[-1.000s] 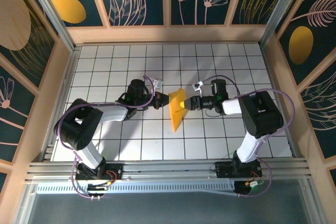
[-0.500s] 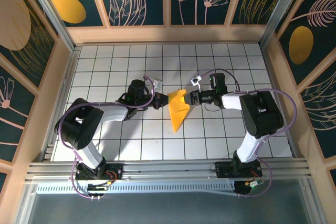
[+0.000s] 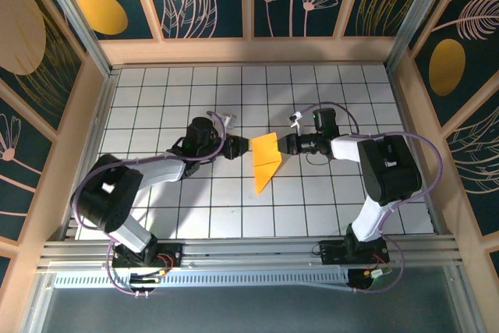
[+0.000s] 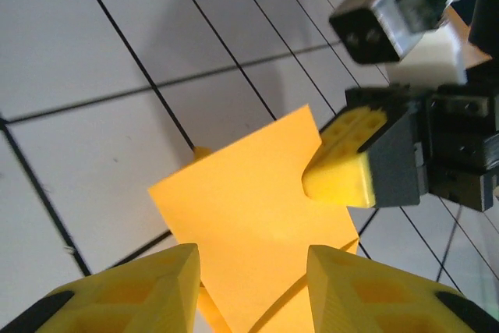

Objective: Fold a paper plane with a square sheet of paper (fold left side to right side)
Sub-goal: Place the paper at the center of the table.

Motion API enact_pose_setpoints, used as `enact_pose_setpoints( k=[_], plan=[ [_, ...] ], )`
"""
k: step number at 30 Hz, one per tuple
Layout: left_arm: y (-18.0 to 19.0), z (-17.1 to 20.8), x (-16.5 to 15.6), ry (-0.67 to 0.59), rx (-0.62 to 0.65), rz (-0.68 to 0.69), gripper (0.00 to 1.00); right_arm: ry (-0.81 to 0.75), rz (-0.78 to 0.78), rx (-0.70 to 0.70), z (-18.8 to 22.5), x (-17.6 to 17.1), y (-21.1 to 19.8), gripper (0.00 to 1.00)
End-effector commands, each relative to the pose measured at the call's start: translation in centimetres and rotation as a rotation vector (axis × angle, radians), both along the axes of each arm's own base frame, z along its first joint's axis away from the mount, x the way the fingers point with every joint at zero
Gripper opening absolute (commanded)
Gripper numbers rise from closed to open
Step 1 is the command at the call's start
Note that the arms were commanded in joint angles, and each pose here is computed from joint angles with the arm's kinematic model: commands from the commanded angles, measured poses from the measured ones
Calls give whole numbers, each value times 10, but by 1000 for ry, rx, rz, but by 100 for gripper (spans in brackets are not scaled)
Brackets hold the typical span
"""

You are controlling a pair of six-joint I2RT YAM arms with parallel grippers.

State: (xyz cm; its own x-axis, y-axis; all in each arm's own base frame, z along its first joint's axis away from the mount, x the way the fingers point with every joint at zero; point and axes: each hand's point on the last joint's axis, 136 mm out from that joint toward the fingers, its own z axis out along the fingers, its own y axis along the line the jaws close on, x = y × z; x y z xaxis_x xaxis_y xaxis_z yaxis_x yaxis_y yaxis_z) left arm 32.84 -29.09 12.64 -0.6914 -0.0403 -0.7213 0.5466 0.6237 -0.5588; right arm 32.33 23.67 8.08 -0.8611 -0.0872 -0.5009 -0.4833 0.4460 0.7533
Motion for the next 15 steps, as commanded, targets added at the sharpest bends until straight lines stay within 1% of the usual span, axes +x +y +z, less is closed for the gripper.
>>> enact_pose_setpoints(
  k=[1,4,7,15],
  plan=[
    [14,13,0,-63,77,77,41,89,-93,-59,4,8,-4,0],
    [9,17,-13,-90,170,81,41,230,-182,-109,-8,10,-11,0],
    [-2,12,-29,-97,272,71,41,319,-224,-100,-11,6,-11,0],
    [-46,-14,-67,-121,532,18,44,397,-289,-100,-13,10,-14,0]
  ],
)
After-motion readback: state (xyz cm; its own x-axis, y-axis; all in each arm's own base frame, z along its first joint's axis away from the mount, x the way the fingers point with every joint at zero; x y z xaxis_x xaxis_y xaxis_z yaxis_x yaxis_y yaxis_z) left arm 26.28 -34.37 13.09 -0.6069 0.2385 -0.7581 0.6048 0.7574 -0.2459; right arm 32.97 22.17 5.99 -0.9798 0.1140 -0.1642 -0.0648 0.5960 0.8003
